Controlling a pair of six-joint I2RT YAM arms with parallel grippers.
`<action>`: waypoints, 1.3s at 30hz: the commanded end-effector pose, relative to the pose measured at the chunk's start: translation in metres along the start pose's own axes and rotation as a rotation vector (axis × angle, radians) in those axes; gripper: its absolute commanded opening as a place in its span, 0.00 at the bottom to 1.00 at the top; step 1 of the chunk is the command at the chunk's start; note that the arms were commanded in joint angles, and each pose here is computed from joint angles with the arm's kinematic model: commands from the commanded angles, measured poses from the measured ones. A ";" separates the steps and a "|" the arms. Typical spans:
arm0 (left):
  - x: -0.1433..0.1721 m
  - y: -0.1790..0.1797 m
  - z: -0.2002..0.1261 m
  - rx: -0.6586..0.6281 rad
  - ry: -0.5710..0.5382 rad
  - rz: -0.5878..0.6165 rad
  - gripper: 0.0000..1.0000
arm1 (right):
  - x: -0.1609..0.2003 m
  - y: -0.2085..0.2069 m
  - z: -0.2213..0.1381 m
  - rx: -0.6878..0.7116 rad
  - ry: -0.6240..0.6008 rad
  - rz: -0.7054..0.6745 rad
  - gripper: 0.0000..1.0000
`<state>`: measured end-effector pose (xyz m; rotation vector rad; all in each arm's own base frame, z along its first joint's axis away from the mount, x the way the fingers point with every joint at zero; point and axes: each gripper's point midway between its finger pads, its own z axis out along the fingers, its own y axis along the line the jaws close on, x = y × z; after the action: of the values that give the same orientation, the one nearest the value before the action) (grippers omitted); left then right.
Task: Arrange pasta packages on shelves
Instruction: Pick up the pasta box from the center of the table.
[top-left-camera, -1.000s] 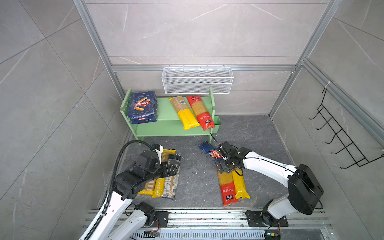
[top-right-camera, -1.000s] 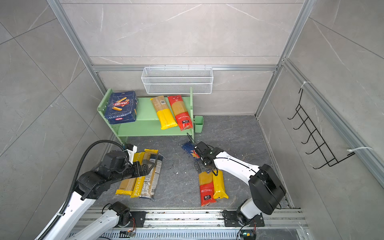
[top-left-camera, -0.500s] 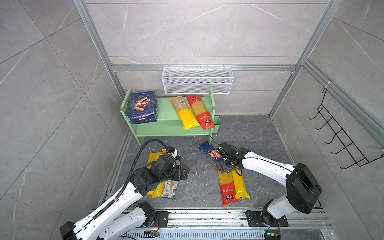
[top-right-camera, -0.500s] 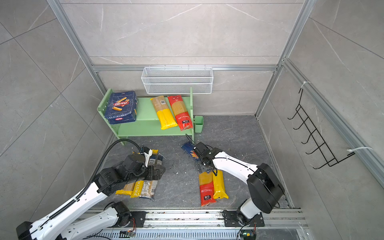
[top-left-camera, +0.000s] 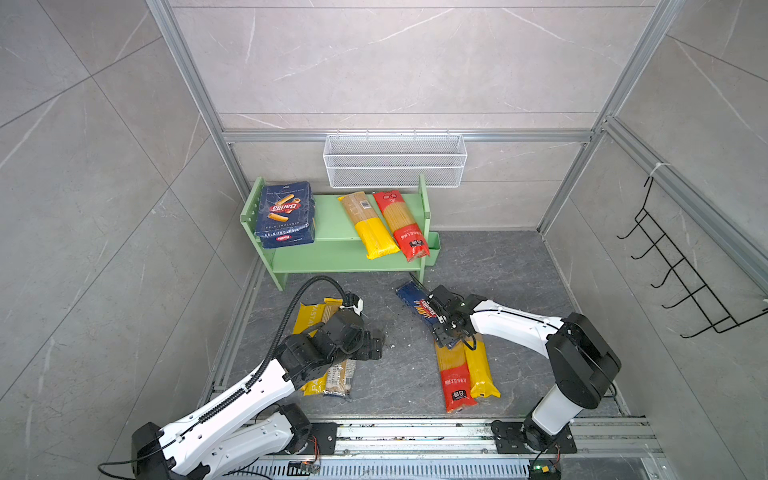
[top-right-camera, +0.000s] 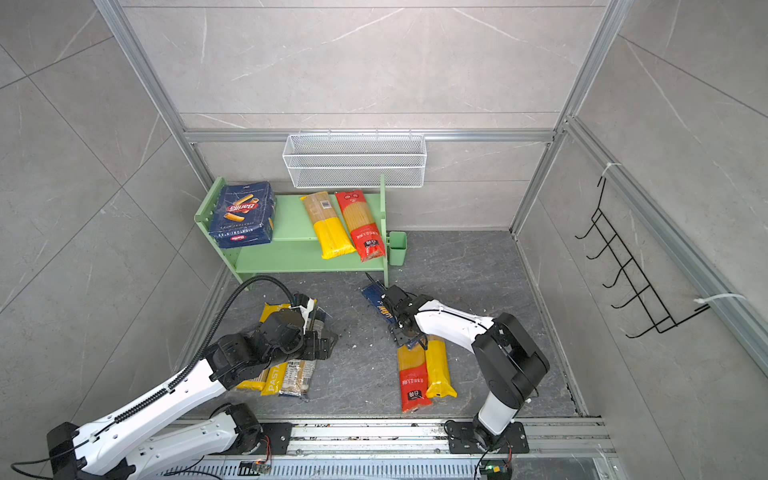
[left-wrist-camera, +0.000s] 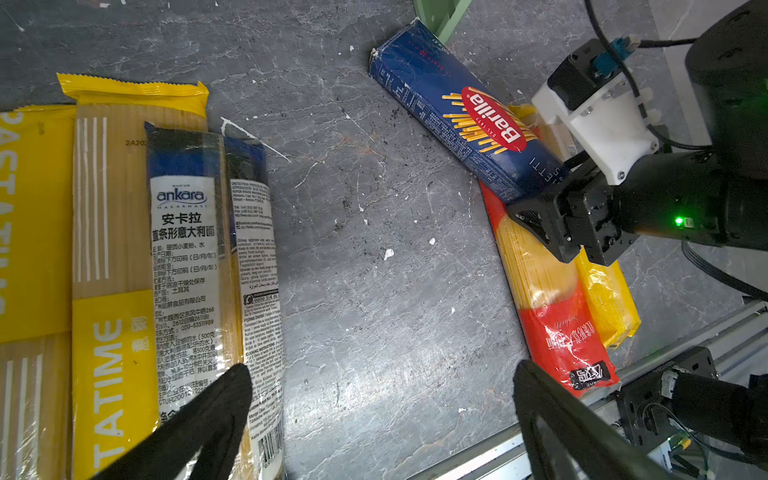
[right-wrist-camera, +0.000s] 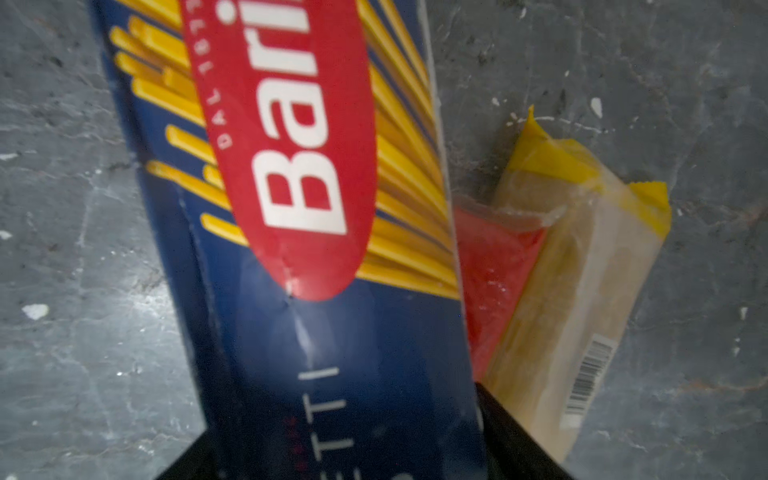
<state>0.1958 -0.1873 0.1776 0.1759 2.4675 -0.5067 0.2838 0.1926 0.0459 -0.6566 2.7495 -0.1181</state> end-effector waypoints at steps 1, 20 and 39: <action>-0.007 -0.003 0.000 0.007 -0.030 -0.019 1.00 | 0.005 0.007 -0.007 -0.047 0.008 0.006 0.53; -0.012 0.026 -0.028 -0.126 -0.072 -0.040 1.00 | 0.040 0.038 -0.055 -0.353 -0.060 0.131 0.24; -0.015 0.028 -0.022 -0.173 -0.053 -0.041 1.00 | 0.054 0.009 -0.141 -0.361 -0.228 0.184 0.20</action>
<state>0.1975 -0.1509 0.1781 0.0674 2.4880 -0.2893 0.1767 0.1739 0.1195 -0.4886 2.7522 0.4428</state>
